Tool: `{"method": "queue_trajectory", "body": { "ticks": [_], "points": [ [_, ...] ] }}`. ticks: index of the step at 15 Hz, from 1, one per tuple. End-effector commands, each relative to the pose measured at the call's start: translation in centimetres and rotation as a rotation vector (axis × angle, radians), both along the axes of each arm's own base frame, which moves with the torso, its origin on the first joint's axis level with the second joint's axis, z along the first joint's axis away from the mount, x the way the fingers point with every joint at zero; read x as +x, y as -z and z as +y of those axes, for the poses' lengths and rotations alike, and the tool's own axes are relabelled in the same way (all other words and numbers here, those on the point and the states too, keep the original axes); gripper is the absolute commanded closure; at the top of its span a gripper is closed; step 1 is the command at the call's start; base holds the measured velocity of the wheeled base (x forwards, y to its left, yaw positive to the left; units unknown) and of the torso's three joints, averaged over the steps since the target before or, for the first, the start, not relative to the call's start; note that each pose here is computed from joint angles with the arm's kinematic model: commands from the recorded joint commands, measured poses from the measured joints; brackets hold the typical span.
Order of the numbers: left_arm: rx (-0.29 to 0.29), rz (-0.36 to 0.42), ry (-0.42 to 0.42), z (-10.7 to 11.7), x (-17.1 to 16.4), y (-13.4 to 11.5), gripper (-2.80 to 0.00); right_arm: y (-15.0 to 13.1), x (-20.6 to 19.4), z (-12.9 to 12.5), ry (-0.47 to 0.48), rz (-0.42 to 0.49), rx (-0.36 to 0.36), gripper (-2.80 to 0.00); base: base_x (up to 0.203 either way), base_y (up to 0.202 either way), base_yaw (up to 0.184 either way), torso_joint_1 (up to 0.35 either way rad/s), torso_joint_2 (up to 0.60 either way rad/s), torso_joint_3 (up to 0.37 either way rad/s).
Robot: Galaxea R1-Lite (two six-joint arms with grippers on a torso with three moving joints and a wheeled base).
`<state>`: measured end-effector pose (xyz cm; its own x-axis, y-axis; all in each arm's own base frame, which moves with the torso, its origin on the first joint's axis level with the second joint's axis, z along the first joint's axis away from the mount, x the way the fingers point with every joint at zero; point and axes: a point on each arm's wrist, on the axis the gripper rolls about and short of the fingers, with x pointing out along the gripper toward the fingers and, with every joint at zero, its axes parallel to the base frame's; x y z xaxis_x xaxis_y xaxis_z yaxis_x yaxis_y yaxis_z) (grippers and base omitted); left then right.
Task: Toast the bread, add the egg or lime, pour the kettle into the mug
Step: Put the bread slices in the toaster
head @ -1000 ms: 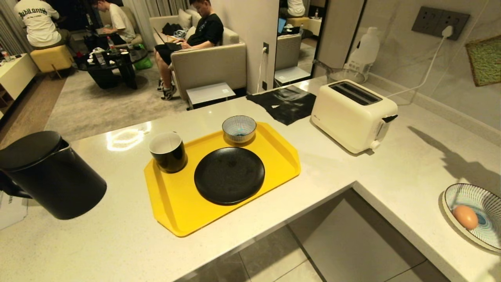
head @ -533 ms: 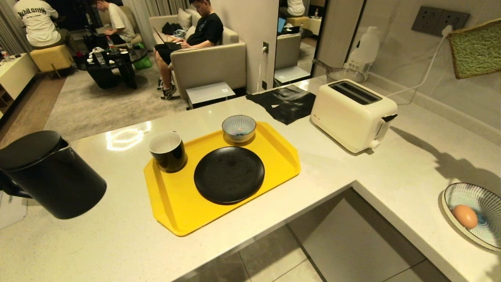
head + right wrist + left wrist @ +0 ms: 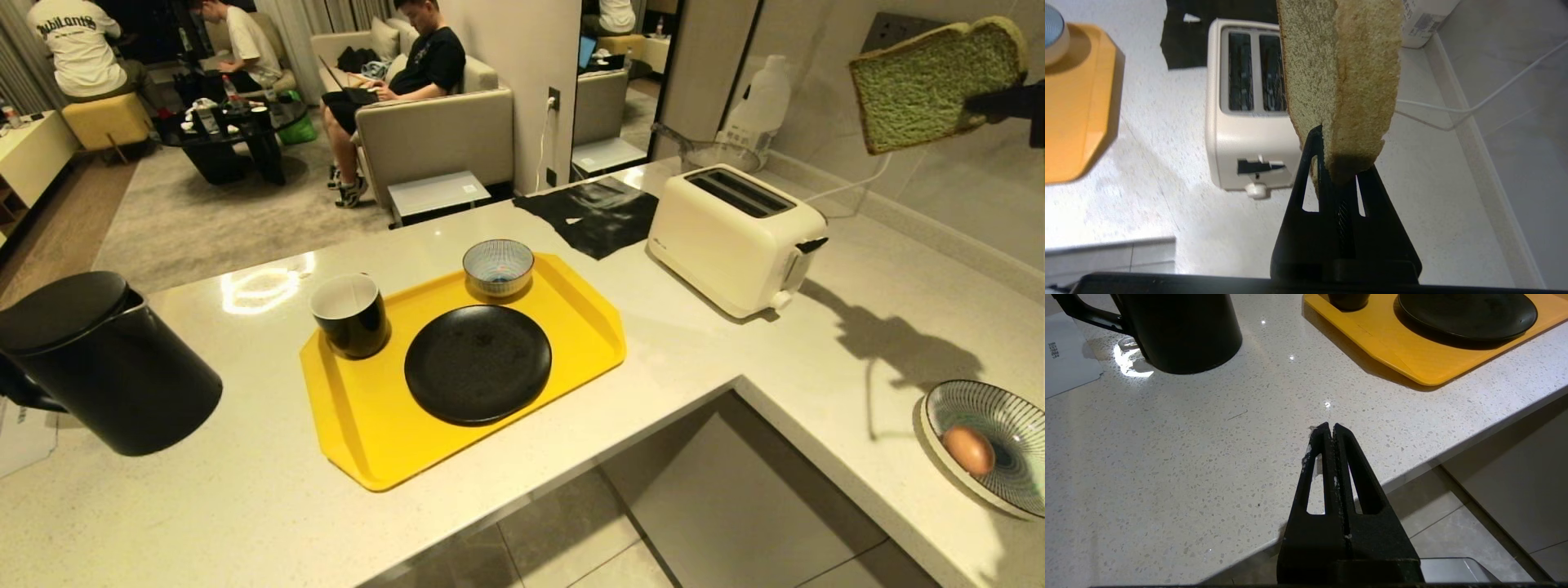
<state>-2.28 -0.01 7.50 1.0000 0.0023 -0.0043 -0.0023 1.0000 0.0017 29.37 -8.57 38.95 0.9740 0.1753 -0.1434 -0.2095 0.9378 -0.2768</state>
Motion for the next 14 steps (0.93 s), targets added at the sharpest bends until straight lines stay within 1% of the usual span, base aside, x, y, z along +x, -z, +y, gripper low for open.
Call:
{"method": "queue_trajectory", "body": {
  "ticks": [1,4,5,9,11,13,14],
  "points": [
    [0.000,-0.001,0.001,0.0,0.0,0.0,0.00,-0.2,0.4,1.5,0.014,-0.010,-0.001,0.00,0.000,0.000,0.000,0.000,0.00,0.000],
    [0.000,0.000,-0.001,0.0,0.0,0.0,0.00,0.1,2.6,2.9,0.066,-0.065,-0.023,0.00,0.000,0.000,0.000,0.000,0.00,0.000],
    [0.000,0.000,0.001,0.0,0.0,0.0,0.00,0.4,3.2,3.6,0.076,-0.071,-0.028,0.00,0.000,0.000,0.000,0.000,0.00,0.000],
    [0.000,-0.001,0.000,0.0,0.0,0.0,0.00,1.9,5.3,5.5,0.067,-0.036,-0.043,0.00,0.000,0.000,0.000,0.000,0.00,0.000],
    [0.000,0.000,0.001,0.0,0.0,0.0,0.00,2.7,6.3,5.9,0.062,-0.021,-0.081,0.00,0.000,0.000,0.000,0.000,0.00,0.000],
    [0.000,0.000,0.000,0.0,0.0,0.0,0.00,3.4,7.3,6.1,0.072,-0.025,-0.121,0.00,0.000,0.000,0.000,0.000,0.00,0.000],
    [0.000,0.000,-0.001,0.0,0.0,0.0,0.00,3.7,7.8,6.4,0.069,-0.027,-0.128,0.00,0.000,0.000,0.000,0.000,0.00,0.000]
  ]
}}
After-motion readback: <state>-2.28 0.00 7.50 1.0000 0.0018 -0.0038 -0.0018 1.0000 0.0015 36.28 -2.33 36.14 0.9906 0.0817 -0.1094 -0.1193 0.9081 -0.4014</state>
